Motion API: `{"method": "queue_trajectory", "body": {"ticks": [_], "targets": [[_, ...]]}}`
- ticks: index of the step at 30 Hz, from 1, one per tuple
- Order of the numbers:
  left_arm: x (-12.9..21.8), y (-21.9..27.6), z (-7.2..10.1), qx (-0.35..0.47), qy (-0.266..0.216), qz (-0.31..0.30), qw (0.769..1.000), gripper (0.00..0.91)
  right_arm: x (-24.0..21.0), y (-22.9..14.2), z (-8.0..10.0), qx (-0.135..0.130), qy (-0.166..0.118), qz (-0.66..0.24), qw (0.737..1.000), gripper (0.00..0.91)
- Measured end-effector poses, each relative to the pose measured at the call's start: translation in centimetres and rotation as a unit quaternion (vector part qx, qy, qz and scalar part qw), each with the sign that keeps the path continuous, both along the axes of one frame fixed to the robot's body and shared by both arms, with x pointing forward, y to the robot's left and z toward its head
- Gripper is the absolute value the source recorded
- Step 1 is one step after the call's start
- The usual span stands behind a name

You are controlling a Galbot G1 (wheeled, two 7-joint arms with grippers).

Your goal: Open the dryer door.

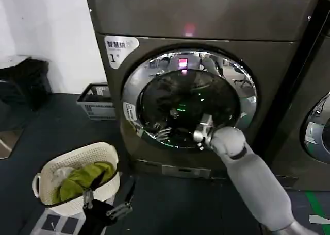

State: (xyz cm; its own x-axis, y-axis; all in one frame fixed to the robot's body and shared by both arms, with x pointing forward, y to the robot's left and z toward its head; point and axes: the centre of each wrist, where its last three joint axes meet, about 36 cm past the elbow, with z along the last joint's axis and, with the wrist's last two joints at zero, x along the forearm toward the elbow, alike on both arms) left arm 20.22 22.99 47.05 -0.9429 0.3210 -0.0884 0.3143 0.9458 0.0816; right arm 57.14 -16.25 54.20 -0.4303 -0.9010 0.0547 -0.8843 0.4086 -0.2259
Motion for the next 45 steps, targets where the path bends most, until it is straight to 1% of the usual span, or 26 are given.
{"method": "queue_trajectory", "body": {"ticks": [9,21,24,29,32,40,43,45], "targets": [[-0.2,0.0,0.3,0.003,-0.005,-0.001,1.0,0.907,0.6,2.6,-0.1,0.007,0.002,-0.003,1.0,0.907],[-0.1,-0.1,0.3,0.003,-0.005,0.0,1.0,0.907,1.0,3.7,-0.5,0.009,0.009,0.0,1.0,0.907],[-0.1,-0.1,0.3,0.003,-0.006,0.0,1.0,0.907,1.3,3.6,-0.4,0.009,0.02,0.019,1.0,0.907],[-0.1,0.0,0.2,0.006,-0.005,-0.001,1.0,0.907,1.4,3.8,-0.5,0.01,0.03,0.037,0.999,0.907],[0.1,0.1,0.0,0.006,-0.005,0.002,1.0,0.907,1.2,3.5,-0.7,0.01,0.035,0.048,0.998,0.907],[0.8,0.9,0.0,0.004,0.012,0.009,1.0,0.907,0.6,1.6,-0.5,0.032,0.061,0.11,0.992,0.907],[1.1,1.4,0.1,-0.003,0.03,0.0,1.0,0.907,0.2,0.7,-0.5,0.032,0.066,0.131,0.989,0.907],[1.4,2.1,0.1,-0.005,0.039,-0.013,0.999,0.907,-0.2,0.0,-0.3,0.036,0.07,0.149,0.986,0.907]]}}
